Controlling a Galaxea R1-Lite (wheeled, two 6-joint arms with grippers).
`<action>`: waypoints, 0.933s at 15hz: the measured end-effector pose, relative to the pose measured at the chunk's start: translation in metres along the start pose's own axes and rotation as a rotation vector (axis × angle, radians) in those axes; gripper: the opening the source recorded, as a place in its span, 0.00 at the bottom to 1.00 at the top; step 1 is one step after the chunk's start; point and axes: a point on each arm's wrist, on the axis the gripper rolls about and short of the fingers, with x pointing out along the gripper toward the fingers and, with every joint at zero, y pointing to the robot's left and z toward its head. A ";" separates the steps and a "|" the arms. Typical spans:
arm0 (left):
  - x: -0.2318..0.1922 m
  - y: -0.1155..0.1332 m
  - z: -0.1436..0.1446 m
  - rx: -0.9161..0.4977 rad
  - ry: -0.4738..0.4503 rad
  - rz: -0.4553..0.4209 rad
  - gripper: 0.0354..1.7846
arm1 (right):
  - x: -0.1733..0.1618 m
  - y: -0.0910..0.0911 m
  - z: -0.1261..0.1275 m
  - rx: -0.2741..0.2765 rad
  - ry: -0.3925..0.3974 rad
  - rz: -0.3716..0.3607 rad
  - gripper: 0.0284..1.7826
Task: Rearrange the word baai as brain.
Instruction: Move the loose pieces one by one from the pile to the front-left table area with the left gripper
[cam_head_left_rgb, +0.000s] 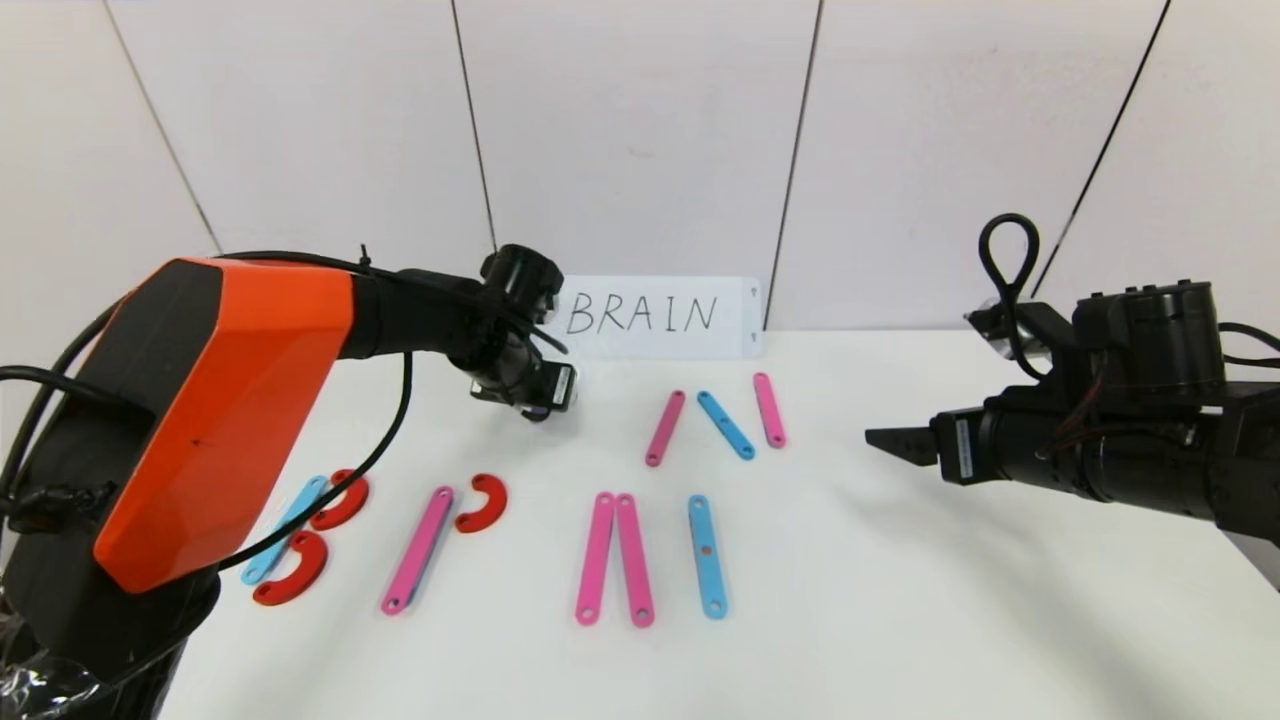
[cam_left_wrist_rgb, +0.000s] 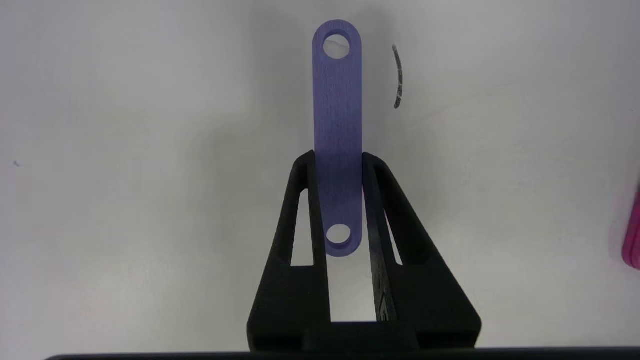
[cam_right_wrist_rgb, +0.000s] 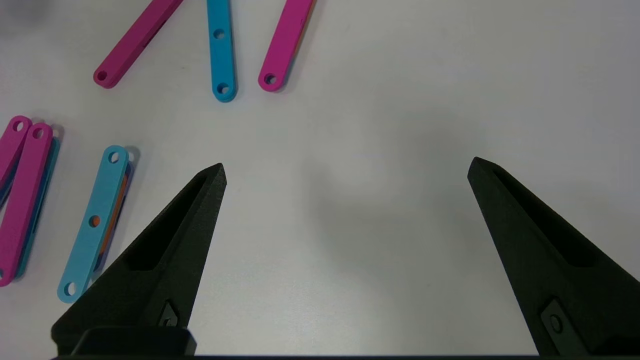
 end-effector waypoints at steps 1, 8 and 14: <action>-0.006 0.000 0.000 -0.011 0.003 0.000 0.13 | 0.000 0.000 0.000 0.000 0.000 0.000 0.95; -0.071 -0.007 -0.030 -0.163 0.038 0.071 0.13 | 0.000 0.001 0.000 -0.002 0.000 0.005 0.95; -0.123 -0.034 -0.085 -0.323 0.082 0.227 0.13 | 0.000 0.002 0.000 -0.002 0.002 0.008 0.95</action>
